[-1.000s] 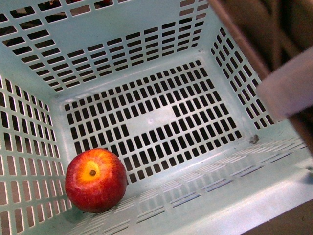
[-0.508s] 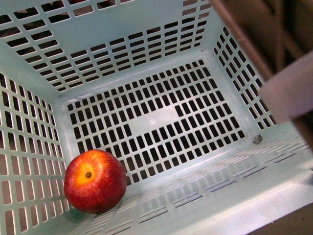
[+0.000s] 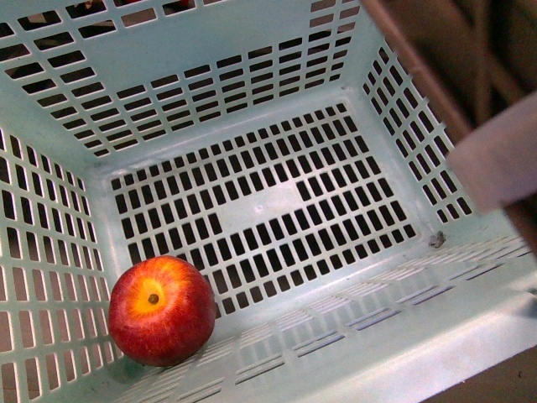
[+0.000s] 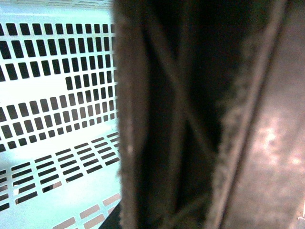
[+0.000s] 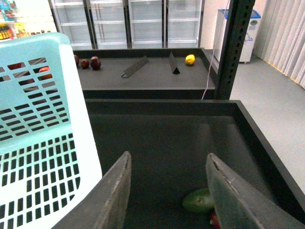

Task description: Pick apple with right arm and hold basket with left

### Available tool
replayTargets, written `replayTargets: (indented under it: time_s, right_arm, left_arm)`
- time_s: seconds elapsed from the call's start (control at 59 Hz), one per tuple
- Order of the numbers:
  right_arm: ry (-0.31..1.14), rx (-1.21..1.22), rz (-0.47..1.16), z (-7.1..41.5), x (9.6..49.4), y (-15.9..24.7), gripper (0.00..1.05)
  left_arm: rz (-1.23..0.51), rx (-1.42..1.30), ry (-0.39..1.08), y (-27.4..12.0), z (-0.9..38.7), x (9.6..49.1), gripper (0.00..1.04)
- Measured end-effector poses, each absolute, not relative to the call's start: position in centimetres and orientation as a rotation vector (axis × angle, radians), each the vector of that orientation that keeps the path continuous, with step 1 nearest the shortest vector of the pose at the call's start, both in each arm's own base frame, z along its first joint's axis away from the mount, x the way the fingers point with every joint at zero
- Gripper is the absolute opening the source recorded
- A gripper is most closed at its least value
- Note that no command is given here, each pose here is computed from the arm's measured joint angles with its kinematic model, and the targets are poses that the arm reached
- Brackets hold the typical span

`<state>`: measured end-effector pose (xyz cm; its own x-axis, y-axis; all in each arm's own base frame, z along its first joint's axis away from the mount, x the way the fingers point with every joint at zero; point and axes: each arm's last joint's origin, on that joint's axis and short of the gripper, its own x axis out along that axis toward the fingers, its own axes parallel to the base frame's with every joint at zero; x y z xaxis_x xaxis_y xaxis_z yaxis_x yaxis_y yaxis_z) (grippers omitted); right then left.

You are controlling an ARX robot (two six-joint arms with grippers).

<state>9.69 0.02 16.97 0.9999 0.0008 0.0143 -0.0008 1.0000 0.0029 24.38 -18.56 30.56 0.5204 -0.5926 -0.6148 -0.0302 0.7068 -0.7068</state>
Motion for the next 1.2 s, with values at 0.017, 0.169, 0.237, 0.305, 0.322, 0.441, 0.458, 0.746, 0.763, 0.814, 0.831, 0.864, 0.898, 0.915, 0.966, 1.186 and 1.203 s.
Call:
replayTargets:
  time_s: [0.017,0.169,0.237,0.305,0.322,0.441,0.458,0.746,0.763,0.814,0.831,0.864,0.898,0.915,0.966,1.186,1.203]
  right_arm:
    - [-0.015,0.003,0.001,17.0,9.7,0.0,0.55]
    - [-0.015,0.003,0.001,17.0,9.7,0.0,0.88]
    - [-0.015,0.003,0.001,17.0,9.7,0.0,0.97]
    - [-0.015,0.003,0.001,17.0,9.7,0.0,0.96]
    - [-0.015,0.003,0.001,17.0,9.7,0.0,0.96]
    - [-0.015,0.003,0.001,17.0,9.7,0.0,0.96]
    - [-0.015,0.003,0.001,17.0,9.7,0.0,0.96]
    - [-0.016,0.003,0.001,17.0,9.7,0.0,0.96]
    - [-0.016,0.003,0.001,17.0,9.7,0.0,0.96]
    - [-0.016,0.003,0.001,17.0,9.7,0.0,0.96]
    - [-0.016,0.003,0.001,17.0,9.7,0.0,0.96]
    - [-0.016,0.003,0.001,17.0,9.7,0.0,0.96]
    - [-0.016,0.003,0.001,17.0,9.7,0.0,0.96]
    - [-0.016,0.003,0.001,17.0,9.7,0.0,0.96]
    - [-0.016,0.003,0.001,17.0,9.7,0.0,0.96]
    - [-0.016,0.003,0.001,17.0,9.7,0.0,0.96]
    - [-0.016,0.003,0.001,17.0,9.7,0.0,0.96]
  left_arm:
    - [-0.376,-0.730,0.980,-18.6,30.6,24.4,0.15]
    - [-0.377,-0.730,0.981,-18.6,30.6,24.4,0.15]
    - [-0.377,-0.730,0.981,-18.6,30.6,24.4,0.15]
    - [-0.378,-0.730,0.981,-18.6,30.6,24.4,0.15]
    - [-0.378,-0.730,0.981,-18.6,30.6,24.4,0.15]
    - [-0.377,-0.730,0.981,-18.6,30.6,24.4,0.15]
    - [-0.372,-0.744,0.962,-18.6,30.6,24.4,0.15]
    - [-0.293,-1.096,0.657,-16.6,30.4,26.7,0.15]
    - [-0.288,-1.102,0.655,-16.5,30.4,26.8,0.15]
    - [-0.266,-1.131,0.643,-15.9,30.5,27.1,0.15]
    - [-0.260,-1.140,0.641,-15.8,30.5,27.2,0.15]
    - [-0.241,-1.156,0.634,-15.4,30.5,27.4,0.15]
    - [-0.205,-1.177,0.621,-14.8,30.4,27.8,0.15]
    - [-0.196,-1.182,0.618,-14.6,30.3,27.9,0.15]
    - [-0.136,-1.202,0.599,-13.6,30.1,28.4,0.15]
    - [0.104,-1.299,0.515,-9.0,28.7,30.7,0.15]
    - [0.116,-1.304,0.513,-8.8,28.6,30.8,0.15]
